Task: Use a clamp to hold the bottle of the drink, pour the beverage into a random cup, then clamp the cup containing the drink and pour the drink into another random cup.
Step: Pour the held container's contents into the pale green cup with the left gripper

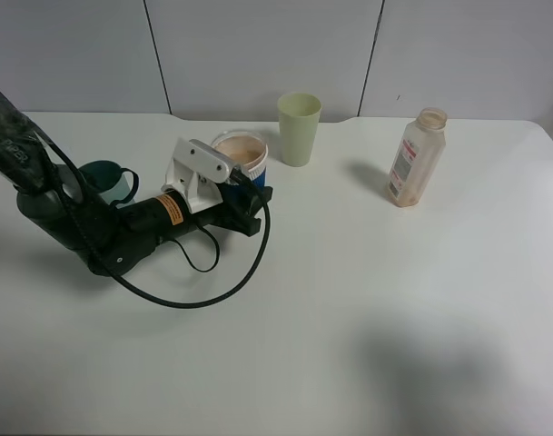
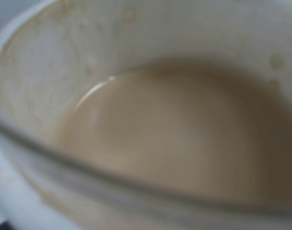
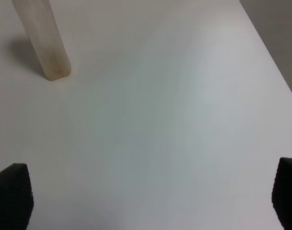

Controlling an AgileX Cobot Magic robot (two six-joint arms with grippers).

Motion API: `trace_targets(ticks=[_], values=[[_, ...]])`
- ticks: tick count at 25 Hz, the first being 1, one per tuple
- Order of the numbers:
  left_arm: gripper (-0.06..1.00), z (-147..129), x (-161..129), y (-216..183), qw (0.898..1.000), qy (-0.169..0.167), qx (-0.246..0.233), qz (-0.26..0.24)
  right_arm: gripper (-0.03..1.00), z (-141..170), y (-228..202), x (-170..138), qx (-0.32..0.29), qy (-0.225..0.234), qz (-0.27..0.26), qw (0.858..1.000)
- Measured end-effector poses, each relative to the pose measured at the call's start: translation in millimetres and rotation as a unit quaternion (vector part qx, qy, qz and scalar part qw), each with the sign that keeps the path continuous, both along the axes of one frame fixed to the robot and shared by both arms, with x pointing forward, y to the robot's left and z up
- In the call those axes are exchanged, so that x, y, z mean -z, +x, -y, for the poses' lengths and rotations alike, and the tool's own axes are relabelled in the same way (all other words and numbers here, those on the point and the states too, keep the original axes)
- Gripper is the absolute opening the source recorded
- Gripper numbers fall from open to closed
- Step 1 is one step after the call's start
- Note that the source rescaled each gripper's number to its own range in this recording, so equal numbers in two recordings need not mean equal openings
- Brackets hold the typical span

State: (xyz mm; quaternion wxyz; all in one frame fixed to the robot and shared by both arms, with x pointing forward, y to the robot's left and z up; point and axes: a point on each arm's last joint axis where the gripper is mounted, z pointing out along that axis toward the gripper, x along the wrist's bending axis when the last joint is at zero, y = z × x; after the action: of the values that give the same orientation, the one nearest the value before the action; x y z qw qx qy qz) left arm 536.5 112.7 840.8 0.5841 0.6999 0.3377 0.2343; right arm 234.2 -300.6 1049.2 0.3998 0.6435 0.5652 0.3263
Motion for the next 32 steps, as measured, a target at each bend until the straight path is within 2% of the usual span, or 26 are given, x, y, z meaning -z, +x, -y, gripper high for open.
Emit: trace_targets(ticks=[7,13,15,16,22,32], values=[[0.02,0,-9,1,1.0,0.003,-0.001,0.002,1.0,0,0,0,0.0,0.0,0.0,1.0],[0.02,0,-23,4,0.999,0.03,-0.005,-0.015,1.0,0,0,0,0.0,0.0,0.0,1.0],[0.02,5,-33,14,0.999,0.046,-0.009,-0.019,1.0,0,0,0,0.0,0.0,0.0,1.0],[0.02,7,-38,20,0.997,0.064,-0.013,-0.031,1.0,0,0,0,0.0,0.0,0.0,1.0],[0.02,13,-54,36,0.996,0.077,-0.02,-0.029,1.0,0,0,0,0.0,0.0,0.0,1.0],[0.02,13,-63,57,0.99,0.124,-0.037,-0.054,1.0,0,0,0,0.0,0.0,0.0,1.0]])
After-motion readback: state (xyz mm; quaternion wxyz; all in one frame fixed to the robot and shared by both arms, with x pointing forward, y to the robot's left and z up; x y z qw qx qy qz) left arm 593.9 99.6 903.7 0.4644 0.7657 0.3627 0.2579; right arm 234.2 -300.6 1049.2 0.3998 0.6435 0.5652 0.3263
